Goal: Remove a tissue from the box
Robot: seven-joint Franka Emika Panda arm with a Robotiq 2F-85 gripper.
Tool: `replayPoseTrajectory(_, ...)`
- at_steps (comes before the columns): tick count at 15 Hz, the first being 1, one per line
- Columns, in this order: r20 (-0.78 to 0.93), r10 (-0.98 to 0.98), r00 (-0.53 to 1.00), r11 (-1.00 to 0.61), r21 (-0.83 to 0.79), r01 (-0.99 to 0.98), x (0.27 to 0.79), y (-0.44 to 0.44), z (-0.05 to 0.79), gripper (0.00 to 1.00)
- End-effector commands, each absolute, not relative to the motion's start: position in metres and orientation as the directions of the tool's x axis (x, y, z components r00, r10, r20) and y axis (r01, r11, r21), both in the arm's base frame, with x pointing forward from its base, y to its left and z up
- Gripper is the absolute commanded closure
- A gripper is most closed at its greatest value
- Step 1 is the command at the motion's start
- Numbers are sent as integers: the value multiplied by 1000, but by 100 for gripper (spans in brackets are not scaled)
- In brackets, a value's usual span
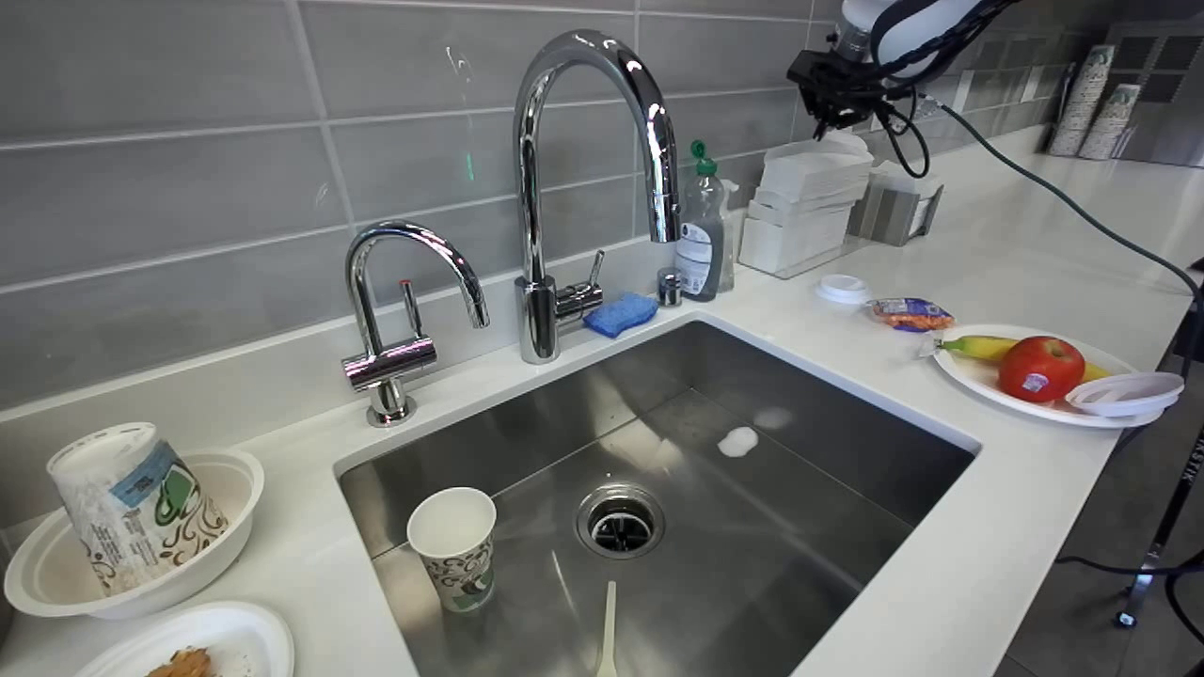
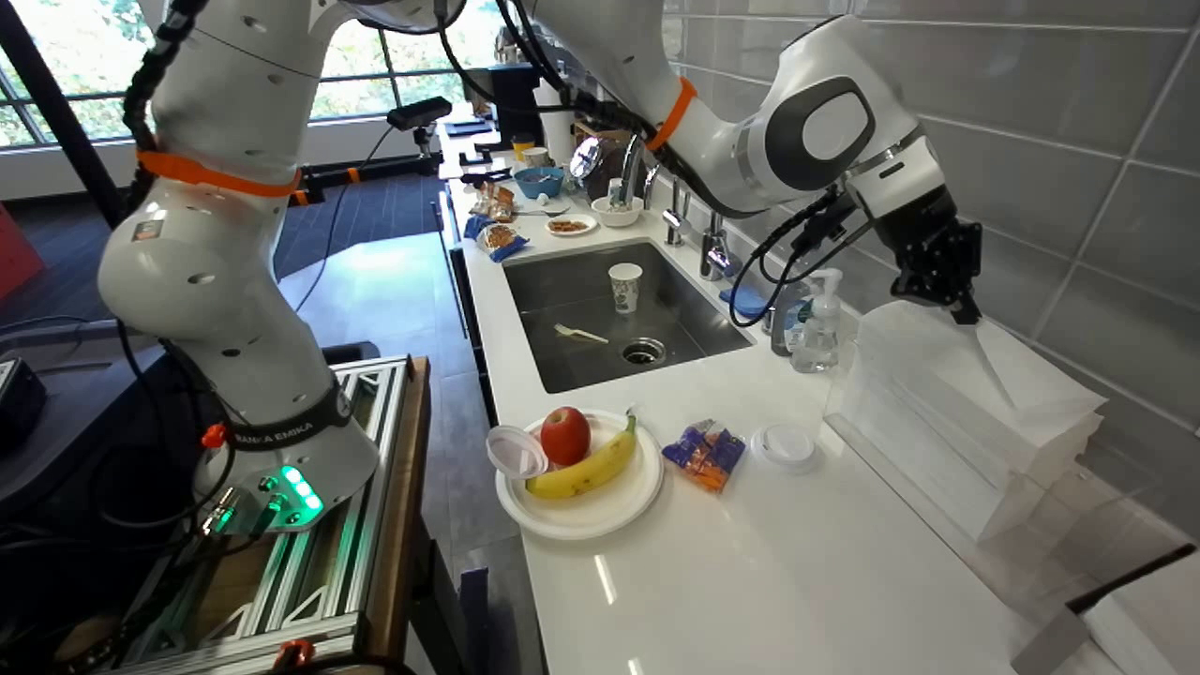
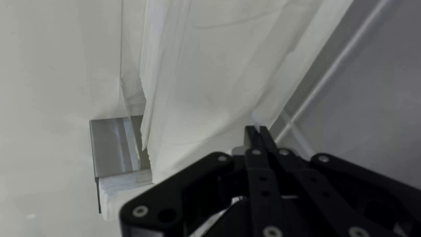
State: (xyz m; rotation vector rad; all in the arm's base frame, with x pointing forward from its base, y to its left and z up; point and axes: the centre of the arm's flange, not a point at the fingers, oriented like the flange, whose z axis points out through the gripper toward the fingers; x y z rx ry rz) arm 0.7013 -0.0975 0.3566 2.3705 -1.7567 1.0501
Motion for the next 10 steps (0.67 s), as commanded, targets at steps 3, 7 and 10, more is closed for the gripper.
replayPoseTrajectory(3,567,-813,128,-408,-400,-820,677,-85,394,100)
replayPoseTrajectory(7,600,-794,93,-444,-469,-764,671,-79,426,100)
replayPoseTrajectory(10,619,-781,77,-457,-483,-747,665,-77,441,100)
